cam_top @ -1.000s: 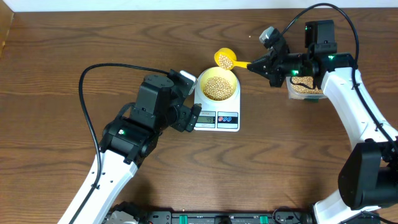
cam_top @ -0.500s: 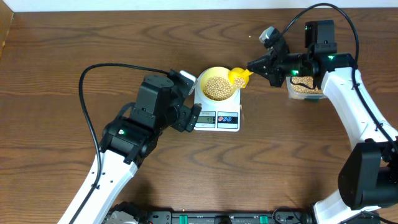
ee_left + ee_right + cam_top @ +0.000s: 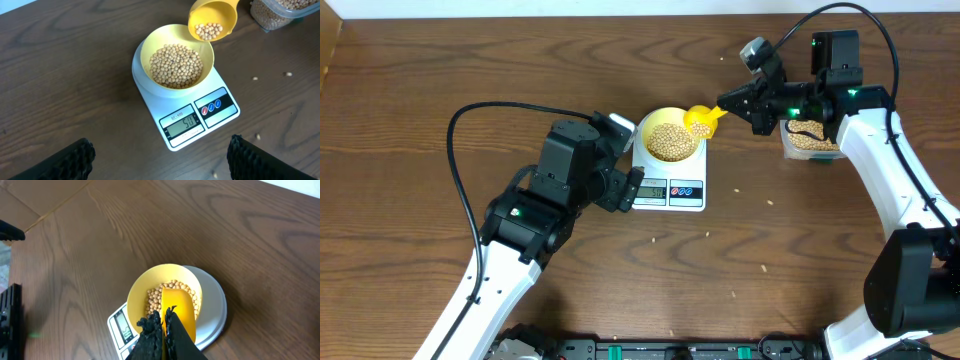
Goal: Scoop item into bowl and weigh 50g on scale
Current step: 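Tilt the scoop further with the right gripper, shaking beans into the bowl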
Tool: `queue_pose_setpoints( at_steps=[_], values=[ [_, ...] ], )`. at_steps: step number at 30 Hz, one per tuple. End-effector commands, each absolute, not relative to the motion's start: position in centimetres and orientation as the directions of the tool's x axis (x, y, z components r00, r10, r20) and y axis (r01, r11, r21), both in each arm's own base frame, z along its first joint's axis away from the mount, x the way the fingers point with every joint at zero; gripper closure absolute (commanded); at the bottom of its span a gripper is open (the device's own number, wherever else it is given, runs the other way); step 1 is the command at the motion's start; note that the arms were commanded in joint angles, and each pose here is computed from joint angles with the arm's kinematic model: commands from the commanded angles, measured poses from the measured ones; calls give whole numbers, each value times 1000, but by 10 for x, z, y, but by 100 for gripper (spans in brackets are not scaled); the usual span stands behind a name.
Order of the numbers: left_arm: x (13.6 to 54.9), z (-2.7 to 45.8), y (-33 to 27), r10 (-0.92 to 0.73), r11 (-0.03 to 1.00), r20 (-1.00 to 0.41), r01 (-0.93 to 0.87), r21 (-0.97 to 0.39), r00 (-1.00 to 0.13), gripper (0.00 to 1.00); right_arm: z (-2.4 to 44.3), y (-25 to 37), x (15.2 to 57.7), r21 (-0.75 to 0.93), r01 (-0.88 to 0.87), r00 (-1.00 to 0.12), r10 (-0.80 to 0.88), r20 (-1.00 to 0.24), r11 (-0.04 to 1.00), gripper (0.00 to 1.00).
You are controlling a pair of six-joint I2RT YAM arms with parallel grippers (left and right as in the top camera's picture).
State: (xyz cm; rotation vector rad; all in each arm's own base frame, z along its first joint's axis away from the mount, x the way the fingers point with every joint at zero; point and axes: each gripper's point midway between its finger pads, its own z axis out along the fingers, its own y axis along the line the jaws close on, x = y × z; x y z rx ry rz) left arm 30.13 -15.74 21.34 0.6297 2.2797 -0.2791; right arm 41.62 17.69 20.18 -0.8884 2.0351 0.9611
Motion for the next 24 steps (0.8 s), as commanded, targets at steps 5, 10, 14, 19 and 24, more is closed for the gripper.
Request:
queue_pose_setpoints(
  at_steps=[5, 10, 14, 19, 24],
  values=[
    [301, 212, -158, 357, 852, -711, 523, -16, -605, 14, 201, 177, 419, 387, -778, -551, -242, -798, 495, 99],
    [301, 212, -158, 357, 852, -711, 523, -16, -605, 13, 203, 174, 424, 412, -753, -575, -208, -792, 513, 99],
    [301, 212, -158, 357, 852, -711, 523, -16, -605, 14, 204, 172, 425, 418, -747, -581, -202, -789, 518, 99],
    [301, 212, -158, 357, 852, -711, 523, -16, -605, 14, 204, 171, 425, 414, -748, -578, -201, -791, 518, 99],
    [301, 212, -158, 358, 852, -711, 523, -16, -606, 14, 205, 171, 427, 408, -752, -570, -201, -797, 518, 99]
  ],
)
